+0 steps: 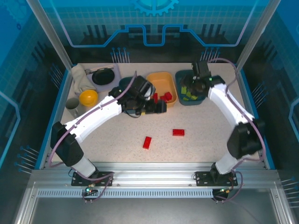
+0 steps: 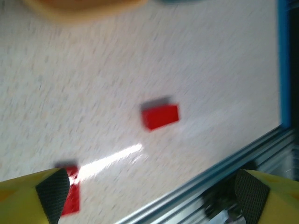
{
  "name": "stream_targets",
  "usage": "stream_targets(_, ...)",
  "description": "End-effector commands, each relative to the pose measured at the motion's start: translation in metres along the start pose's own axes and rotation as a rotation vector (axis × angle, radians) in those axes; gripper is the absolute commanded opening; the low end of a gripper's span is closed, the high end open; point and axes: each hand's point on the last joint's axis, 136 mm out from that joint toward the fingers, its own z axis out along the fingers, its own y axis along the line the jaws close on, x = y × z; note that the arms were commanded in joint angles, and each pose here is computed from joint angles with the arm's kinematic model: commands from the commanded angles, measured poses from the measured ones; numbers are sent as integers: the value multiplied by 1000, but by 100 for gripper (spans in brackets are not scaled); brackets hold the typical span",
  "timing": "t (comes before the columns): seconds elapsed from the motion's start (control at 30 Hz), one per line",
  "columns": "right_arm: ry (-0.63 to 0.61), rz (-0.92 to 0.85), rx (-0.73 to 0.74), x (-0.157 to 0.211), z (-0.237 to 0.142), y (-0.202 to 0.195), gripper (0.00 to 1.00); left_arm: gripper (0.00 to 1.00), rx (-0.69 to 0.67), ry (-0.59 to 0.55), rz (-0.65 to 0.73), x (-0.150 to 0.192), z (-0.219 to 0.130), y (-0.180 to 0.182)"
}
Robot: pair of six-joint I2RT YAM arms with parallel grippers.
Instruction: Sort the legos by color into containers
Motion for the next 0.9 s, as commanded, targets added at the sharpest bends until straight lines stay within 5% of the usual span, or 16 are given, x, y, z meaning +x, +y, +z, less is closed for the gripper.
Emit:
stream_targets(0.0,71,-238,-33,62,-14,-9,67,94,-179,175,84,63,8,41)
stream_targets(0.33,274,-611,-239,213,-70,-35,69,88,-286,363,79,134,51,78)
stream_targets(0.87,277,-611,-226,219,-77,-48,69,70,-372,427,91,138,106,101)
